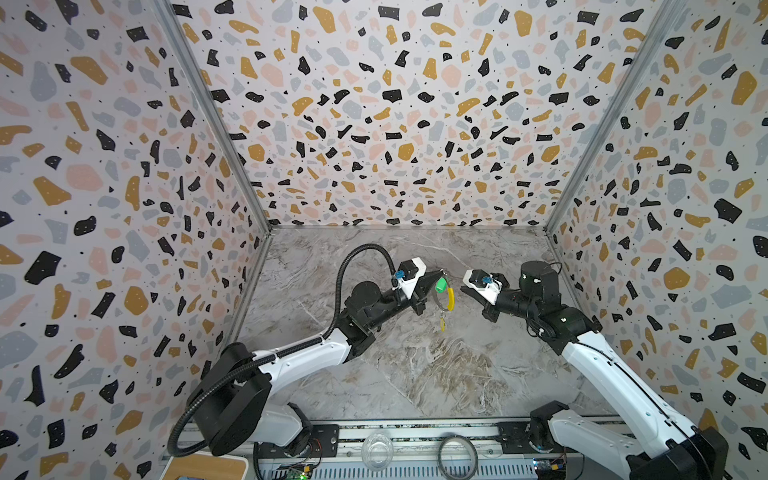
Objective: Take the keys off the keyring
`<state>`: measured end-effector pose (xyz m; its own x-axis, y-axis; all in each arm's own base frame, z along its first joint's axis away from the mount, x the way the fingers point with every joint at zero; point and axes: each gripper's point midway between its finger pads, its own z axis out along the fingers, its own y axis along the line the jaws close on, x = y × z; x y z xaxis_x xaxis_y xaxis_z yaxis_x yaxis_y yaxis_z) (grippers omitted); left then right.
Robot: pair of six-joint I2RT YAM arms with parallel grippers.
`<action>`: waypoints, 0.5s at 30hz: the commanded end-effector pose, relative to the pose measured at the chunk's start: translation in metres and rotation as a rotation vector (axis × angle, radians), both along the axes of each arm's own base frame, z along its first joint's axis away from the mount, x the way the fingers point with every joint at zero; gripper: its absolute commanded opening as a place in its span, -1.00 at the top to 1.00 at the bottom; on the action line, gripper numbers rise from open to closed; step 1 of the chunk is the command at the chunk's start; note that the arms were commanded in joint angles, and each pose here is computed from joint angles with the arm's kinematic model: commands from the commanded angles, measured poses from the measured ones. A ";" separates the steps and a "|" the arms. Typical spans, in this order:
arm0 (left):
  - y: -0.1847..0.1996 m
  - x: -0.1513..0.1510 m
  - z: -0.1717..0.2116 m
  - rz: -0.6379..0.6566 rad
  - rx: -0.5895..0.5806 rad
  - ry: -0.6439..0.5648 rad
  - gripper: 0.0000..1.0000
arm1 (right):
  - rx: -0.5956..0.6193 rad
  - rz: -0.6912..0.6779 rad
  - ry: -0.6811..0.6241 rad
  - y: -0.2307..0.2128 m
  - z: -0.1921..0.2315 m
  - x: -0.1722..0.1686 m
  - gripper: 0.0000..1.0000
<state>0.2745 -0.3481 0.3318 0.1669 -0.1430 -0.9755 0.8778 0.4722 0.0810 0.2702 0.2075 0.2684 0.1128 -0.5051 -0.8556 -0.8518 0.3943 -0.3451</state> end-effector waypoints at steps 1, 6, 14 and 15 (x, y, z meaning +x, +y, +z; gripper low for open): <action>0.000 -0.013 0.030 -0.066 -0.074 -0.077 1.00 | 0.059 0.055 -0.018 0.009 0.017 -0.008 0.98; -0.003 -0.015 0.031 -0.087 -0.076 -0.075 1.00 | 0.118 0.094 -0.053 0.014 0.034 -0.017 0.43; -0.006 -0.016 0.031 -0.105 -0.079 -0.073 1.00 | 0.137 0.160 -0.015 0.036 0.030 -0.028 0.17; -0.006 -0.016 0.031 -0.105 -0.082 -0.072 1.00 | 0.143 0.147 -0.015 0.037 0.031 -0.025 0.17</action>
<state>0.2634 -0.3563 0.3280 0.1411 -0.1513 -0.9784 0.9168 0.3929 0.0715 0.2464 0.2375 0.2916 0.1858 -0.3885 -0.9025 -0.8959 0.3102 -0.3179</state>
